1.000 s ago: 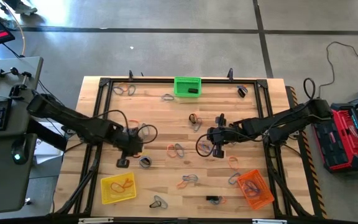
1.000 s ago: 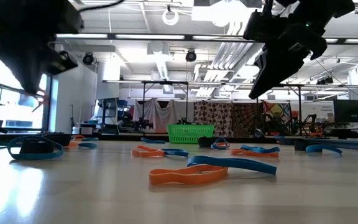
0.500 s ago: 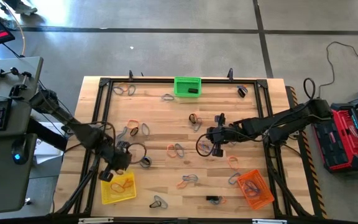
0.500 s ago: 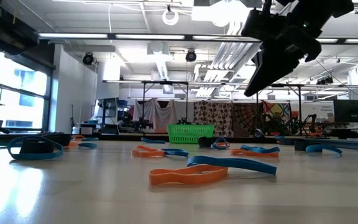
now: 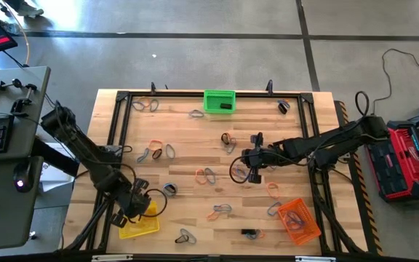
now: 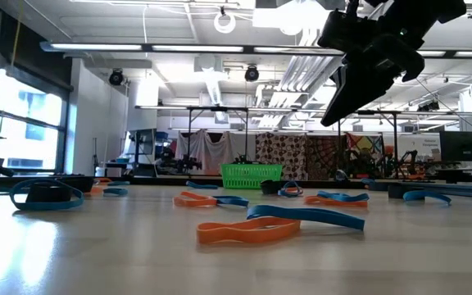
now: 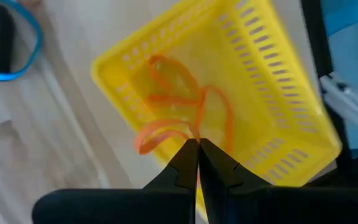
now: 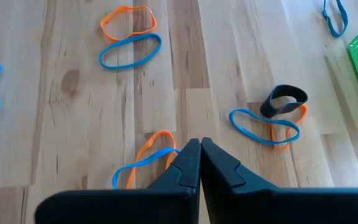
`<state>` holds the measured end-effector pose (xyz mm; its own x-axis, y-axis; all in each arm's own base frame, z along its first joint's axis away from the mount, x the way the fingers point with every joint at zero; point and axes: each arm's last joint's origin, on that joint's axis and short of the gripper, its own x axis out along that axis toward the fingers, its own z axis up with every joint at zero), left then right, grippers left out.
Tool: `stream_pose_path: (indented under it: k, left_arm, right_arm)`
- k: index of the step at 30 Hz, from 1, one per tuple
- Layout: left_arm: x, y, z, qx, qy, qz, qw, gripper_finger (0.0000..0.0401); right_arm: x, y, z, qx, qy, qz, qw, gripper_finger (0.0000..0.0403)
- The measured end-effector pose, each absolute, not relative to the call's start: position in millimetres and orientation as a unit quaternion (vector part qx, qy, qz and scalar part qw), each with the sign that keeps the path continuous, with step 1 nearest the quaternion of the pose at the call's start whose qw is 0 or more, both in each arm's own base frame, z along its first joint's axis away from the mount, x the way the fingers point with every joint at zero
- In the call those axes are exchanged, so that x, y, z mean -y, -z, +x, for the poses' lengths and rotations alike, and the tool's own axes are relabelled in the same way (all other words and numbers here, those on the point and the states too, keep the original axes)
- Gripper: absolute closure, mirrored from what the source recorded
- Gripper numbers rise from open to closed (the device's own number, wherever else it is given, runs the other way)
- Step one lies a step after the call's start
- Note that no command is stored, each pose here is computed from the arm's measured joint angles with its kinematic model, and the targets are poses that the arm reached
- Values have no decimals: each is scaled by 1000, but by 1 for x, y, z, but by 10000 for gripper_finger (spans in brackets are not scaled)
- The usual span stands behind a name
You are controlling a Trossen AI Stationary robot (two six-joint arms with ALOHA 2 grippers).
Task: Sort rubber bands into baskets
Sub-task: Put the orange rubber band into the yellow bin
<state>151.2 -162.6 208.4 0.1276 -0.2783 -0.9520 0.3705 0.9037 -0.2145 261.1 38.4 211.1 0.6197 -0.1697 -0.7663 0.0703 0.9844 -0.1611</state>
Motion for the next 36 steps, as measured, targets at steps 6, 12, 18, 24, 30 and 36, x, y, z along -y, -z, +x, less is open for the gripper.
stream_pose_path:
  k: [6,12,18,24,30,36]
  left_arm:
    - [174,-224,158,-619,205,56,756,401]
    - [186,-213,165,-633,204,75,743,401]
    - [199,-193,165,-646,198,124,727,401]
    - [209,-179,162,-654,199,146,715,401]
    - [214,-173,161,-661,200,151,708,399]
    - [214,-172,160,-665,196,142,707,376]
  right_arm:
    - [-38,-211,261,-431,64,-62,898,403]
    - [-38,-211,261,-431,66,-63,898,403]
    - [-38,-211,261,-431,67,-64,898,403]
    - [-38,-211,261,-431,65,-67,897,403]
    - [-38,-211,261,-431,66,-67,897,403]
    - [-38,-211,261,-431,66,-67,897,403]
